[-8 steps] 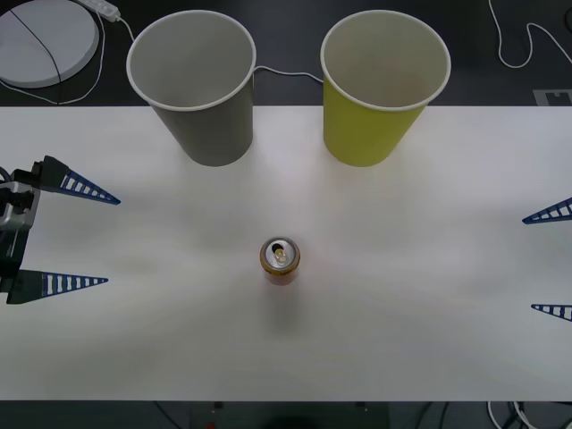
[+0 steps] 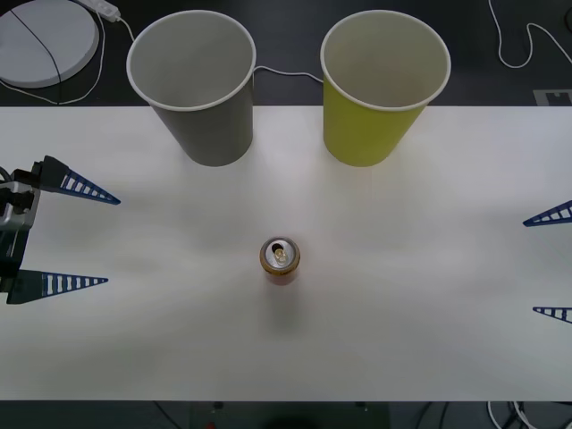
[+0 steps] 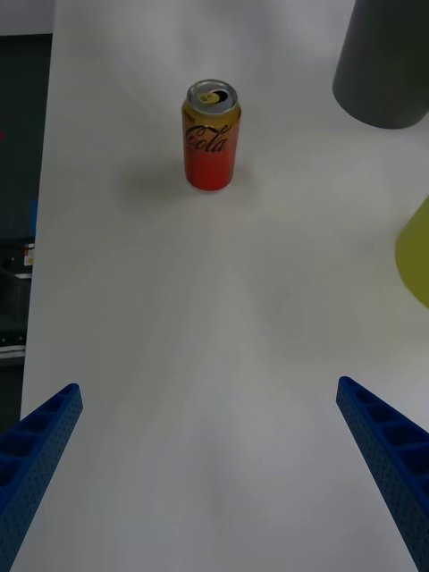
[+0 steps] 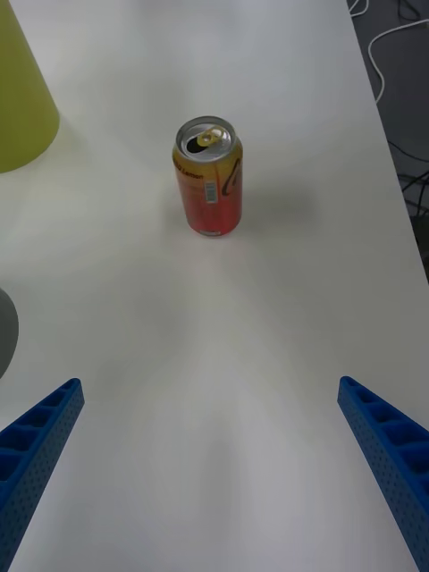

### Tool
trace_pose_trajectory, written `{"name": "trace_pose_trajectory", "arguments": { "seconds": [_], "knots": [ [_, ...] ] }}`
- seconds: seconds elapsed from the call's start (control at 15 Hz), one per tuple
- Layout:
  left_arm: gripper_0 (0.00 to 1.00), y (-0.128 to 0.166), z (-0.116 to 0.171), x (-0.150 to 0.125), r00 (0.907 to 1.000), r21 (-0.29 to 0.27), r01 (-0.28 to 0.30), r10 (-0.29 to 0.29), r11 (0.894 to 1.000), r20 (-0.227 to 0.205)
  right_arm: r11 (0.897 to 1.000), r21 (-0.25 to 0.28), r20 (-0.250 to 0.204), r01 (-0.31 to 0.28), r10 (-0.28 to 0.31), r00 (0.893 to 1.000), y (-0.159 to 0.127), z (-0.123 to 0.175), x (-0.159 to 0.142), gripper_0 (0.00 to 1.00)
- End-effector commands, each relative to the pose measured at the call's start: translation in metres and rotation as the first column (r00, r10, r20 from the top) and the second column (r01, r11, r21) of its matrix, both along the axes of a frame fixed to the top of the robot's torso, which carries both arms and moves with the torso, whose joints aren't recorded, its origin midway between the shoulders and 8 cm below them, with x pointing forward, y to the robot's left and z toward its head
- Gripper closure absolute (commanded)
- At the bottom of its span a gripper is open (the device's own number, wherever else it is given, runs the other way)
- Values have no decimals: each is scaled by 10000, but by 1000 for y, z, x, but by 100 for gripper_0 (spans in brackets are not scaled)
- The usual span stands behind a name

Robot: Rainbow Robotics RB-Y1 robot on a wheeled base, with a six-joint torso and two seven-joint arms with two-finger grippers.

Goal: Put the can into the green bin and the plastic bottle into the gray bin

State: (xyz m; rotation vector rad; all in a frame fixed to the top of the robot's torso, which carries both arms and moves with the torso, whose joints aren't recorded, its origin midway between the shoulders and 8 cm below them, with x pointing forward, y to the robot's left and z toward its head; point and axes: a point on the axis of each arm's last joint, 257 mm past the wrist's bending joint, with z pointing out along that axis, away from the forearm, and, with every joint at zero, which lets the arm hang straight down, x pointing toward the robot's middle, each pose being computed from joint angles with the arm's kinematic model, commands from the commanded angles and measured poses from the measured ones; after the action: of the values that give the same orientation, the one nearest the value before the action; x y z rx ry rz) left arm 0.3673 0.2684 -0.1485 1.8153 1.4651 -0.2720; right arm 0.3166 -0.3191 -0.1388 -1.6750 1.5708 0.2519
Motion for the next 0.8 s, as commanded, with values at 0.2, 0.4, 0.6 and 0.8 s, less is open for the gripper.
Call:
{"name": "trace_pose_trajectory", "arguments": {
  "seconds": [0.2,0.4,0.6,0.8],
  "knots": [
    [0,0,0,0,10000,0,-1,1,10000,-1,9986,530,105,24,-30,9999,10,-9,8,0],
    [0,0,0,0,10000,0,-1,1,10000,-1,9936,1121,431,-153,106,9990,18,-17,15,0],
    [0,0,0,0,10000,0,-1,1,10000,-1,9848,1738,280,-15,-34,9996,25,-29,16,0],
    [0,0,0,0,10000,0,-1,1,10000,-1,9771,2126,406,108,-198,9990,35,-39,20,0]
  ]
}}
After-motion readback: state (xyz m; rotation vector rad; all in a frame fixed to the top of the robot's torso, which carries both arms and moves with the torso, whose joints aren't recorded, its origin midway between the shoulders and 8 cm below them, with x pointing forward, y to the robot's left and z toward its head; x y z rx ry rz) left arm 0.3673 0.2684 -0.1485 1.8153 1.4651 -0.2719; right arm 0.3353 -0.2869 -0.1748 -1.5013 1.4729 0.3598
